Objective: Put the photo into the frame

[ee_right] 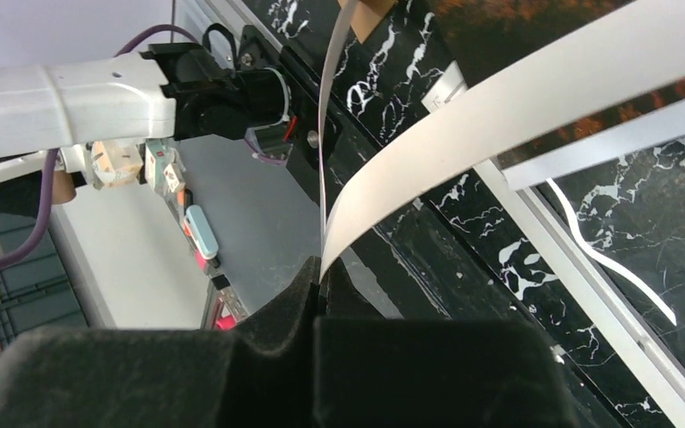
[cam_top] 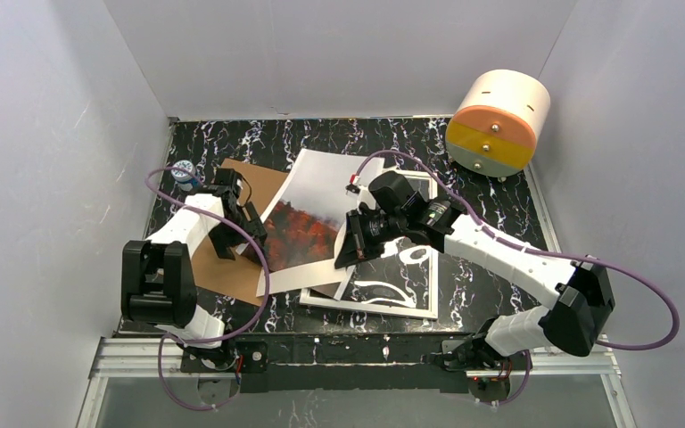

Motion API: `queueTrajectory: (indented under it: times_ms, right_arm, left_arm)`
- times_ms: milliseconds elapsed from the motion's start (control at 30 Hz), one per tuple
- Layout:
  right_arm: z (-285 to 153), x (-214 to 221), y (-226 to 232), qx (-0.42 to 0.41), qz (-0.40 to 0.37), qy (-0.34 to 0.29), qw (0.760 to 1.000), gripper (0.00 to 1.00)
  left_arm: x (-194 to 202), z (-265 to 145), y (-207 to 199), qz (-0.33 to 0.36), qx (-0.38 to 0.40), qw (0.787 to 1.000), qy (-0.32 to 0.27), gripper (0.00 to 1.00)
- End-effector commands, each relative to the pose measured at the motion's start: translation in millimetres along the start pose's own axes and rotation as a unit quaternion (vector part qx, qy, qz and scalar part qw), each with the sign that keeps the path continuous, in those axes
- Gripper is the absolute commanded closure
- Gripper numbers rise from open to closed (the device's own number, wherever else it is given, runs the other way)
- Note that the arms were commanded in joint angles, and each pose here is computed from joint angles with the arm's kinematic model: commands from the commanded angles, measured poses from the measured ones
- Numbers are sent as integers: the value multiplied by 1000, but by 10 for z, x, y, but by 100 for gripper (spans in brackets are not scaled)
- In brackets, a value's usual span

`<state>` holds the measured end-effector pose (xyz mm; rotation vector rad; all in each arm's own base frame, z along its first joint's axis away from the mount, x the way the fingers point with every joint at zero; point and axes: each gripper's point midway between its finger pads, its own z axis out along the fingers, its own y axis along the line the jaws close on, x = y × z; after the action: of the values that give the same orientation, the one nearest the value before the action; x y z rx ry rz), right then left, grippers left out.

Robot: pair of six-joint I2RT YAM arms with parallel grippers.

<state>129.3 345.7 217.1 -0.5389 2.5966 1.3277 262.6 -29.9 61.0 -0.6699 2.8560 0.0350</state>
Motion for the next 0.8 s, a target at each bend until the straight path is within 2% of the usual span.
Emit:
queueTrajectory:
  times_ms: [0,200,433,633,767]
  right_arm:
    - [37,-31,-29,-9,4,-6,1000,99]
    - [63,-63,-124,0,41,-12,999,99]
    - [-17,-137,-234,8,95,-35,995,99]
    - [-80,-201,-229,5,126,-53,991,99]
    - [-77,-185,-228,4,131,-48,990,99]
  left_arm:
    - [168,53,-178,-17,75,997,24,22]
    - [223,96,-124,-39,75,996,8,22]
    - [255,70,-175,-102,104,989,-18,29]
    - [263,-2,-223,-169,139,974,-48,17]
    - [230,18,-273,-181,169,966,-72,26]
